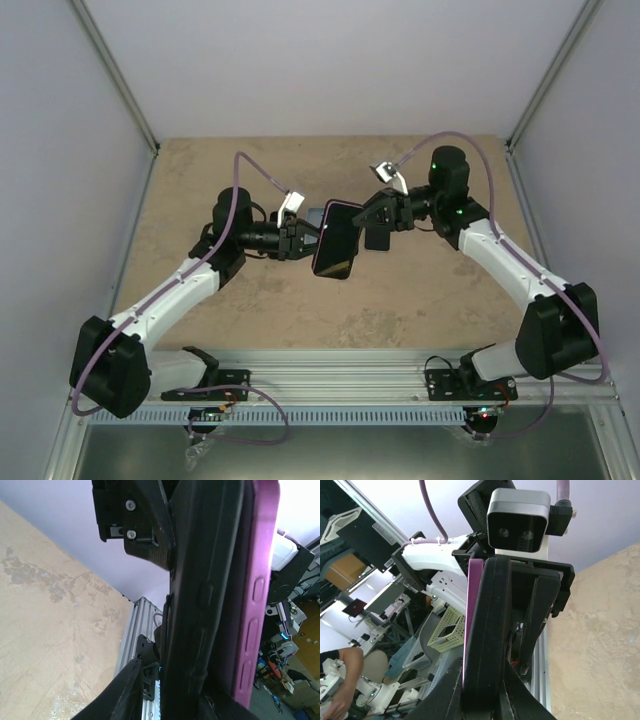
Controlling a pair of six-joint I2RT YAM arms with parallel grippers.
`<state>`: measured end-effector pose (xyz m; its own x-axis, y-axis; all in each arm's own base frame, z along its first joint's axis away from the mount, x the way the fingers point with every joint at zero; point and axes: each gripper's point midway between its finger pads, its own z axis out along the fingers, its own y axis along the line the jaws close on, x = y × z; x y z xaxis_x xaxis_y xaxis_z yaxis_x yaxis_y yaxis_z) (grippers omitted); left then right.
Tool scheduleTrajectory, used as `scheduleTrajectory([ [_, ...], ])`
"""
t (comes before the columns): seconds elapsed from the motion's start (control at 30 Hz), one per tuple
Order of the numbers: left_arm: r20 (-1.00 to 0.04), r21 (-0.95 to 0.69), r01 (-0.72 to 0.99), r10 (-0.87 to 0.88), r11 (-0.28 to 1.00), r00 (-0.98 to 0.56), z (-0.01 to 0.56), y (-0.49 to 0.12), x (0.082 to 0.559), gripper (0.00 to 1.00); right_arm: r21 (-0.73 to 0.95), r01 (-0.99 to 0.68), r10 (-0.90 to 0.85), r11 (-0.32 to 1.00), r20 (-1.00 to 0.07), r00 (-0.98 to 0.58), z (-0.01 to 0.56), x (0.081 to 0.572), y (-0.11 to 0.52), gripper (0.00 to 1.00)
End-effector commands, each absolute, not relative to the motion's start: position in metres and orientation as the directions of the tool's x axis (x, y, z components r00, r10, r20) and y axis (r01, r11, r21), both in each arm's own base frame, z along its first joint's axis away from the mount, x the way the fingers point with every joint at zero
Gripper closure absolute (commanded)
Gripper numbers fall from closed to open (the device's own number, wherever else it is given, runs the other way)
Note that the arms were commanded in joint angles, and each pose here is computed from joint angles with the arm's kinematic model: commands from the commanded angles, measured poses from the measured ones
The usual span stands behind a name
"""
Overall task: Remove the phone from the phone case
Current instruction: Remove the phone case from the phone.
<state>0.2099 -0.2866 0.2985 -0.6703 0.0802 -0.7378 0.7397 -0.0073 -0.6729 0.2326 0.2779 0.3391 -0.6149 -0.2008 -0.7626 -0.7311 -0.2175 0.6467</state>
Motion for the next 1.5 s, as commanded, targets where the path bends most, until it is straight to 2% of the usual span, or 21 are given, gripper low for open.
scheduleTrajectory([
  [0.0,-0.77,-0.638,0.769,0.047,-0.047,-0.636,0.316,-0.292,0.209,0.77,0.636,-0.725,-0.23,-0.266,-0.772,-0.593,0.337,0.224,0.287,0.99],
  [0.17,-0.747,-0.664,0.746,0.038,-0.044,-0.663,0.313,-0.292,0.211,0.88,0.645,-0.718,-0.234,-0.261,-0.764,-0.601,0.333,0.227,0.29,0.99],
  [0.47,-0.656,-0.755,0.656,0.012,-0.01,-0.754,0.288,-0.289,0.218,0.98,0.716,-0.674,-0.228,-0.183,-0.697,-0.679,0.305,0.264,0.287,0.99],
  [0.73,-0.583,-0.812,0.583,-0.057,0.02,-0.81,0.275,-0.279,0.227,1.0,0.749,-0.647,-0.219,-0.141,-0.661,-0.718,0.289,0.265,0.285,0.76],
  [0.9,-0.564,-0.825,0.565,-0.077,0.011,-0.822,0.278,-0.278,0.231,1.0,0.762,-0.64,-0.193,-0.095,-0.645,-0.739,0.285,0.277,0.281,0.54],
  [0.97,-0.562,-0.826,0.563,-0.079,0.012,-0.823,0.277,-0.278,0.232,1.0,0.764,-0.64,-0.182,-0.082,-0.643,-0.744,0.286,0.281,0.278,0.5],
  [1.07,-0.554,-0.832,0.554,-0.087,0.026,-0.828,0.274,-0.277,0.234,1.0,0.756,-0.652,-0.158,-0.05,-0.651,-0.742,0.288,0.287,0.275,0.38],
  [1.23,-0.524,-0.851,0.523,-0.101,0.043,-0.846,0.27,-0.277,0.241,1.0,0.677,-0.73,-0.126,0.092,-0.72,-0.683,0.293,0.306,0.269,0.28],
  [1.33,-0.504,-0.864,0.501,-0.106,0.05,-0.857,0.268,-0.278,0.247,1.0,0.578,-0.784,-0.137,0.224,-0.778,-0.613,0.296,0.32,0.264,0.26],
  [1.47,-0.474,-0.881,0.47,-0.117,0.057,-0.873,0.266,-0.278,0.254,1.0,0.436,-0.837,-0.135,0.33,-0.856,-0.499,0.311,0.329,0.254,0.24],
])
